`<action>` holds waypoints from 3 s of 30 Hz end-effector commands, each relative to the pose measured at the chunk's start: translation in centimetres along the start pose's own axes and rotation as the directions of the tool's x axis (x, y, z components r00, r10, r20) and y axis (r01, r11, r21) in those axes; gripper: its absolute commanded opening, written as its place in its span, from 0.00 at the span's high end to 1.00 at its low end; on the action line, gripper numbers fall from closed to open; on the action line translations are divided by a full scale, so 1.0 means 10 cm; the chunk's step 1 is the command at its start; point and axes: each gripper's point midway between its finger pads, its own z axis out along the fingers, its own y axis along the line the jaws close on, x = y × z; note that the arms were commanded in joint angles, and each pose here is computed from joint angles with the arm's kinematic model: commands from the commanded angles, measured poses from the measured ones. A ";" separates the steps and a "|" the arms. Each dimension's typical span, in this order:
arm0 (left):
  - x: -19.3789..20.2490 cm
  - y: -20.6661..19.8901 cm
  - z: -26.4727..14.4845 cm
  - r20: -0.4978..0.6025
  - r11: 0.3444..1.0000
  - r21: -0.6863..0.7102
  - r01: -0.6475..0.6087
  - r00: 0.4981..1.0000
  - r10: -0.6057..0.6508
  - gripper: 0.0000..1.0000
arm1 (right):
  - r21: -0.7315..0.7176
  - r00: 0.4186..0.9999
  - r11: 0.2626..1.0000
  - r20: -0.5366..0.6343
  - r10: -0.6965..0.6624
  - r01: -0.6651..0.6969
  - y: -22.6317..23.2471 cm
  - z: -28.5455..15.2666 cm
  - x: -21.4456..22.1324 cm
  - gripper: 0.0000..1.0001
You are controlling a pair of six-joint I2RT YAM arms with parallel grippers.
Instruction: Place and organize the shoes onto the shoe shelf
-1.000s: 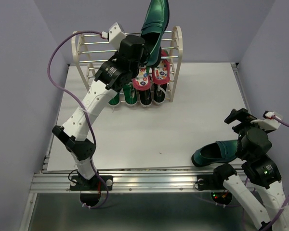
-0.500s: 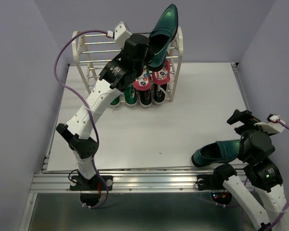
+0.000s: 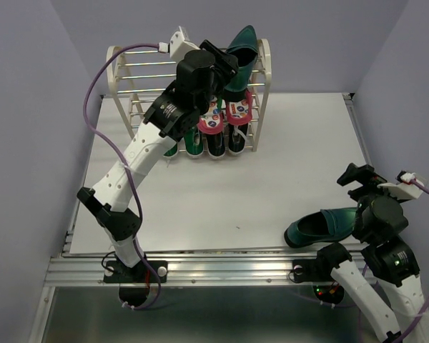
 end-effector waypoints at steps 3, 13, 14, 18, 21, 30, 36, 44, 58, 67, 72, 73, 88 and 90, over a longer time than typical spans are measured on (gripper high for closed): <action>0.06 -0.38 -0.09 -0.051 0.987 0.153 0.045 0.998 -0.038 0.43 | 0.007 0.998 0.999 0.040 0.049 -0.049 0.01 0.01 -0.11 0.00; 0.31 -0.55 -0.07 -0.123 0.977 0.211 0.039 0.992 -0.013 0.42 | 0.004 0.998 0.999 0.036 0.045 -0.045 0.03 0.01 -0.11 0.00; 0.28 -0.54 -0.08 -0.115 0.977 0.208 0.038 0.993 -0.014 0.42 | 0.001 0.998 0.999 0.035 0.043 -0.043 0.03 0.01 -0.11 0.00; 0.21 -0.48 -0.17 -0.092 0.978 0.209 0.022 0.996 -0.003 0.35 | 0.008 0.999 0.999 0.006 0.031 -0.031 0.06 0.03 -0.09 0.00; 0.14 -0.39 -0.24 -0.069 0.981 0.194 -0.010 0.997 0.024 0.01 | 0.036 0.996 0.999 -0.087 0.002 0.001 0.08 0.01 -0.03 0.00; -0.02 0.10 -0.68 -0.047 0.936 0.155 -0.315 0.945 0.325 0.01 | 0.107 0.959 0.989 -0.275 -0.073 0.106 0.13 -0.01 0.04 0.00; -0.39 0.64 -1.23 0.040 0.942 0.059 -0.330 0.944 0.328 0.01 | 0.031 0.818 0.989 -0.567 -0.100 0.142 0.46 -0.09 0.63 0.00; -0.15 1.81 -1.63 -0.048 0.911 -0.125 -0.393 0.919 0.390 0.01 | 0.068 0.552 0.995 -0.834 0.019 0.068 0.47 -0.50 1.76 0.00; 0.64 2.37 -1.85 -0.273 0.943 -0.042 -0.330 0.912 0.307 0.01 | -0.011 0.408 1.000 -0.913 -0.003 -0.016 0.54 -0.64 2.61 0.99; 0.71 2.56 -1.93 -0.269 0.959 -0.073 -0.276 0.931 0.247 0.01 | -0.309 0.500 0.951 -0.819 -0.281 0.027 1.43 -0.52 2.51 0.99; 0.82 2.64 -1.95 -0.309 0.960 -0.083 -0.266 0.923 0.229 0.01 | -0.356 0.473 0.929 -0.839 -0.269 -0.102 1.91 -0.65 2.80 0.99; 0.84 2.66 -1.95 -0.313 0.960 -0.092 -0.264 0.923 0.224 0.01 | -0.365 0.469 0.923 -0.841 -0.271 -0.122 1.98 -0.69 2.83 0.99; 1.46 2.84 -1.73 -0.461 0.967 -0.112 -0.226 0.875 0.151 0.01 | -0.461 0.470 0.876 -0.810 -0.351 -0.141 2.43 -0.94 2.73 0.00; 1.50 2.83 -1.70 -0.466 0.972 -0.109 -0.210 0.874 0.137 0.01 | -0.434 0.502 0.896 -0.797 -0.335 -0.090 2.30 -0.86 2.62 0.00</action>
